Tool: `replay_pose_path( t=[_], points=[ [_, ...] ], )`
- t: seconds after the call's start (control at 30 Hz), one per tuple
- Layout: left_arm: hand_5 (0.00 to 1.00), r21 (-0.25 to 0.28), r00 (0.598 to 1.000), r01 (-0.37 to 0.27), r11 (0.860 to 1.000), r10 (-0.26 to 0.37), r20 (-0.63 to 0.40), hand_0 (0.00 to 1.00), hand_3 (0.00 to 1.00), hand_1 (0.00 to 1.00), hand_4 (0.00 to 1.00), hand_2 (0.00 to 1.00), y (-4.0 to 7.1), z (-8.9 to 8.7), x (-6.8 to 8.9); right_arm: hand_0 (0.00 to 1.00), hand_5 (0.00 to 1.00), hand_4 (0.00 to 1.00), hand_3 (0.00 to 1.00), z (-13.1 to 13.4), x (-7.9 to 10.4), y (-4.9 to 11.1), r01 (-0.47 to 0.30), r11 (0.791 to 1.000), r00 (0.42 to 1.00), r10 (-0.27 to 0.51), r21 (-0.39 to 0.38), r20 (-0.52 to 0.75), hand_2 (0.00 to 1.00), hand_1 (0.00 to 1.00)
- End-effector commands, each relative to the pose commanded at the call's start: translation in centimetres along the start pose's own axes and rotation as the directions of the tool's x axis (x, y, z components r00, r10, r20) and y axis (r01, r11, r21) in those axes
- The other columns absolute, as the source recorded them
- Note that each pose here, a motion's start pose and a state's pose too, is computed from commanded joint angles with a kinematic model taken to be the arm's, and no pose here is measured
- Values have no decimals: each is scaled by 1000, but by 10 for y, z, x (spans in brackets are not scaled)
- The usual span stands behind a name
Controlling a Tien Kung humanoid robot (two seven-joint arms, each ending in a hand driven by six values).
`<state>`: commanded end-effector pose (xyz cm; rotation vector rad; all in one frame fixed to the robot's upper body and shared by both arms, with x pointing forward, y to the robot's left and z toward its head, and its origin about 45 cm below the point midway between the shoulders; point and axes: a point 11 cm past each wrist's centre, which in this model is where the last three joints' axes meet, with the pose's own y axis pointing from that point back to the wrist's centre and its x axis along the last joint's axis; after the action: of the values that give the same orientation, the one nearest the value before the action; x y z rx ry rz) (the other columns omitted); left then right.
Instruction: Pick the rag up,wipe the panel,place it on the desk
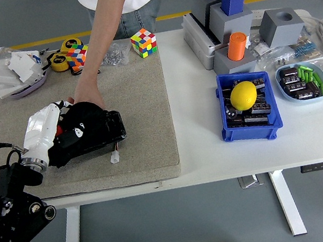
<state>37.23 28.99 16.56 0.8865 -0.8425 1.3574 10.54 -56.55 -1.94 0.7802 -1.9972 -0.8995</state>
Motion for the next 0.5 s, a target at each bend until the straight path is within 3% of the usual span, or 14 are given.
replay_pose_path(
  t=[0.5],
  points=[
    [97, -72, 999, 50, 996, -50, 1, 188, 574, 64, 503, 261, 1, 29, -16, 751, 572, 955, 590, -4, 3, 0, -4, 1000, 1000, 4, 7, -7, 690, 636]
  ],
)
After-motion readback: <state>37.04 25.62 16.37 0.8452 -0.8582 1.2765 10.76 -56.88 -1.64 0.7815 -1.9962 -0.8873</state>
